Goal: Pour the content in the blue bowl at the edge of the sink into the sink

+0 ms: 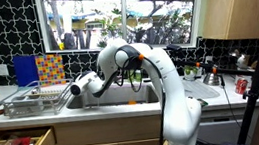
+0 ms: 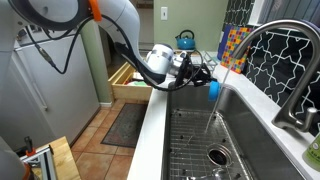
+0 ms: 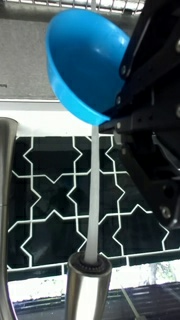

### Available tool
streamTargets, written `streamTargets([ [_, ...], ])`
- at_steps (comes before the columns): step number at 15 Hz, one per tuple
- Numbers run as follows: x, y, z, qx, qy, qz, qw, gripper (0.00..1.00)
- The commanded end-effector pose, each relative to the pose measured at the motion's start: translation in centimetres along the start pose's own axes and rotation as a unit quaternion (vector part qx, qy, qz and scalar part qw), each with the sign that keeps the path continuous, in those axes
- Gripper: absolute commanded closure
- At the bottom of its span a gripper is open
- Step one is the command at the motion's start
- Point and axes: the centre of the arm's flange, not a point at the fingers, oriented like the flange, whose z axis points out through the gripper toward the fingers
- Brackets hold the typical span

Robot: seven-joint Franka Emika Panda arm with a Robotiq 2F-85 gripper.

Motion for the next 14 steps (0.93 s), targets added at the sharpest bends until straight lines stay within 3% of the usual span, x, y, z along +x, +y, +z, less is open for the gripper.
streamTargets([
  [1, -0.6, 0.1, 0.6, -0.026, -0.025, 0.022, 0.9991, 0.99],
  [4, -0.8, 0.3, 0.6, -0.036, -0.03, 0.037, 0.9982, 0.99],
  [9, -0.6, 0.1, -0.2, -0.008, -0.041, 0.05, 0.9979, 0.98],
  [11, -0.6, 0.3, -1.5, 0.065, -0.057, 0.06, 0.9945, 0.98],
  [14, -0.7, 1.4, -3.6, 0.143, -0.061, 0.079, 0.9846, 0.98],
])
